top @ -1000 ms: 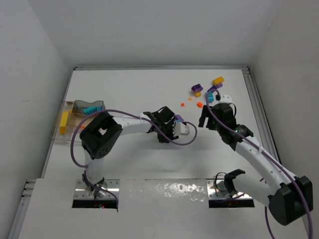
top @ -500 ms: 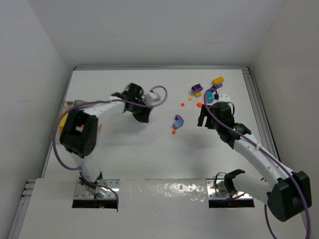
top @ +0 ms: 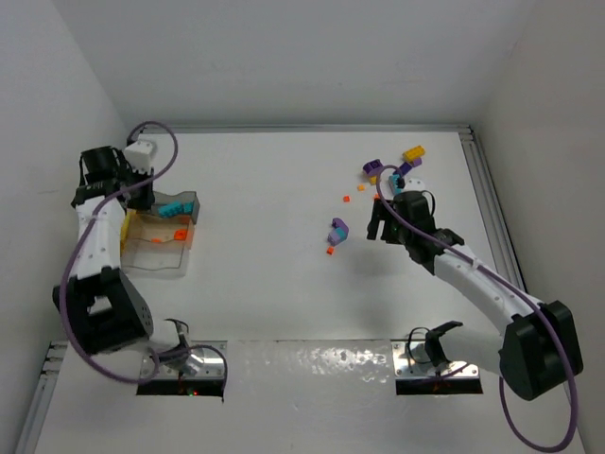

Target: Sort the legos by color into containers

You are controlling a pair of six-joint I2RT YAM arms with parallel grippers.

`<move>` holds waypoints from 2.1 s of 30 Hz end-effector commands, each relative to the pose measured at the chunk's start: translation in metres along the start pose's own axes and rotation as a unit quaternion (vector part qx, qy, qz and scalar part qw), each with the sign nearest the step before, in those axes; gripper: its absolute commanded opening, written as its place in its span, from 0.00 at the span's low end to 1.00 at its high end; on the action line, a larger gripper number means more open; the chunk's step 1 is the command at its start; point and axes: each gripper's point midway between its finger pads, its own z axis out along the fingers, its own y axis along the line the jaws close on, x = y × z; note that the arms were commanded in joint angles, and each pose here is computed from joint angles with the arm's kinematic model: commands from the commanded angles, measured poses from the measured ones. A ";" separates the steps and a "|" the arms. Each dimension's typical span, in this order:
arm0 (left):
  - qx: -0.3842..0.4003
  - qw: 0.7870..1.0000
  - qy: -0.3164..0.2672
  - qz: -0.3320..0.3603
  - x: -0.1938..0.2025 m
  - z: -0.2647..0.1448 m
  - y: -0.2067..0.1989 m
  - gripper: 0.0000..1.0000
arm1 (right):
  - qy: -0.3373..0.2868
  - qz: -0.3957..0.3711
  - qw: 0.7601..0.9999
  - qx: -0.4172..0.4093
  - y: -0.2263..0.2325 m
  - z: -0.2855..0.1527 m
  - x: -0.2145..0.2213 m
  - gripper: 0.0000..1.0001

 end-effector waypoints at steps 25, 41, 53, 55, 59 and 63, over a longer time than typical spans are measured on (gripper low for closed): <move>0.033 0.998 0.057 0.011 0.031 0.045 0.018 0.46 | -0.025 0.002 0.999 -0.025 0.014 -0.005 -0.027 0.78; 0.138 0.976 0.014 0.168 -0.048 0.042 -0.120 0.42 | -0.029 -0.003 1.000 0.000 0.005 -0.012 -0.031 0.79; 0.285 0.936 0.078 0.193 0.016 0.048 -0.399 0.69 | -0.021 0.043 0.997 0.060 -0.020 -0.025 -0.017 0.79; 0.295 0.934 0.086 0.180 0.022 0.053 -0.423 0.72 | -0.029 0.044 0.997 0.063 -0.023 -0.029 -0.017 0.79; 0.299 0.932 0.105 0.175 0.034 0.071 -0.448 0.75 | -0.030 0.038 0.996 0.075 -0.031 -0.035 -0.013 0.79; 0.271 0.941 0.112 0.169 0.036 0.096 -0.452 0.76 | -0.032 0.037 0.995 0.081 -0.036 -0.038 -0.009 0.79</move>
